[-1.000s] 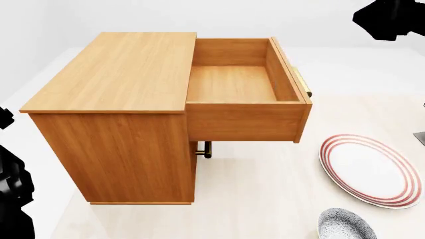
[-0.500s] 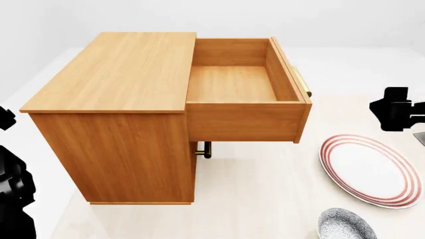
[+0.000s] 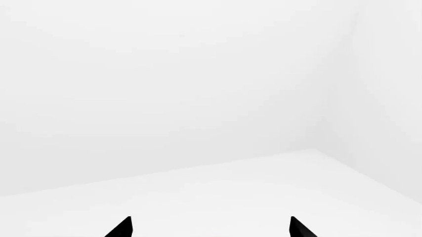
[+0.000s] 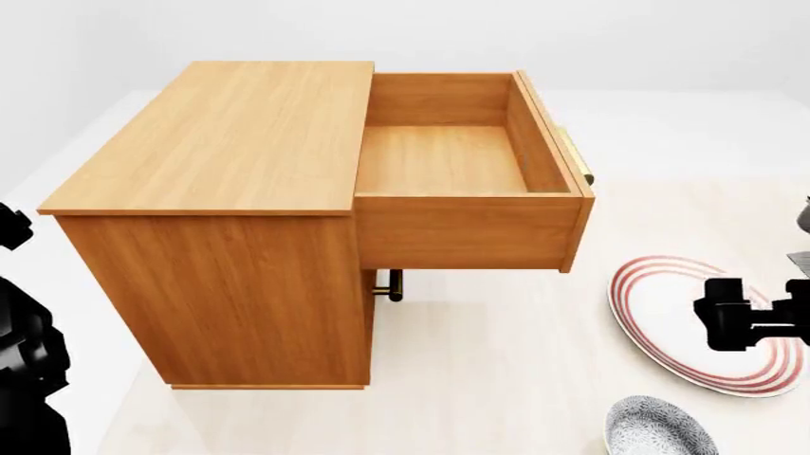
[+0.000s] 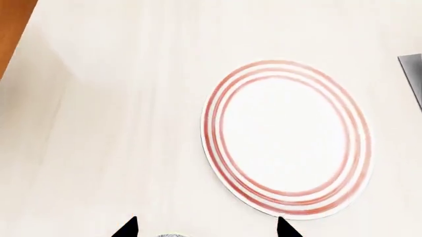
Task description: Open the top drawer of the cabinet and put the bowl in it.
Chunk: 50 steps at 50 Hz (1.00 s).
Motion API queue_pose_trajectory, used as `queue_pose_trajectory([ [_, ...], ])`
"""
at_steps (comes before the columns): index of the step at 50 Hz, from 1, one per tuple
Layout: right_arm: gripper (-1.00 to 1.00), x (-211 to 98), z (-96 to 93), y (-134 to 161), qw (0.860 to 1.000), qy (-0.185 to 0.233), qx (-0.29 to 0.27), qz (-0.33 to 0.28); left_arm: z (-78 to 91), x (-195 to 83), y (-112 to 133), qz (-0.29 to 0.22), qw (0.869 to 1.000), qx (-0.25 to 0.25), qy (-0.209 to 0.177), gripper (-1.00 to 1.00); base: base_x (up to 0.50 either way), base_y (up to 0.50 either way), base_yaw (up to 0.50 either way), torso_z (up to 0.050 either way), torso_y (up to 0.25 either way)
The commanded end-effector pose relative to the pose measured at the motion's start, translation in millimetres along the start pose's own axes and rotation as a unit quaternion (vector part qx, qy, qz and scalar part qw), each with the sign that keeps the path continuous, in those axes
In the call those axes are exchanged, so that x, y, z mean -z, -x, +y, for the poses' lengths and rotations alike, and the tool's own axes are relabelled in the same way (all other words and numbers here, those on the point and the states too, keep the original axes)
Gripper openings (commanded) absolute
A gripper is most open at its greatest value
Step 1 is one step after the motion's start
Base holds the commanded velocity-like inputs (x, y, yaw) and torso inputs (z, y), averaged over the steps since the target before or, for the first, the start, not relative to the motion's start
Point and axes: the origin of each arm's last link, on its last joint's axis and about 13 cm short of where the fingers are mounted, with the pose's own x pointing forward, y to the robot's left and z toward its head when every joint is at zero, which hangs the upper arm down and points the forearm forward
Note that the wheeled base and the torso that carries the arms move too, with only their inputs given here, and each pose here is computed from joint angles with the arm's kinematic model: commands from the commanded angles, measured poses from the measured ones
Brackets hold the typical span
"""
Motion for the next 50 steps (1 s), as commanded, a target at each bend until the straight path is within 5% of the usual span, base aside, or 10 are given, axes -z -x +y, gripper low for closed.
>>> queue_pose_trajectory([
  [1, 1.00, 19.7, -3.8, -9.5, 0.999, 0.009, -0.006, 0.043, -0.2, -0.1, 0.0, 0.000, 1.000, 0.000, -0.001, 1.00, 0.00, 0.00, 0.00, 0.000, 0.000],
  [50, 1.00, 77.0, -7.8, -64.3, 0.989, 0.012, -0.001, 0.147, -0.6, 1.0, 0.8, 0.001, 1.000, 0.000, -0.002, 1.00, 0.00, 0.00, 0.00, 0.000, 0.000],
])
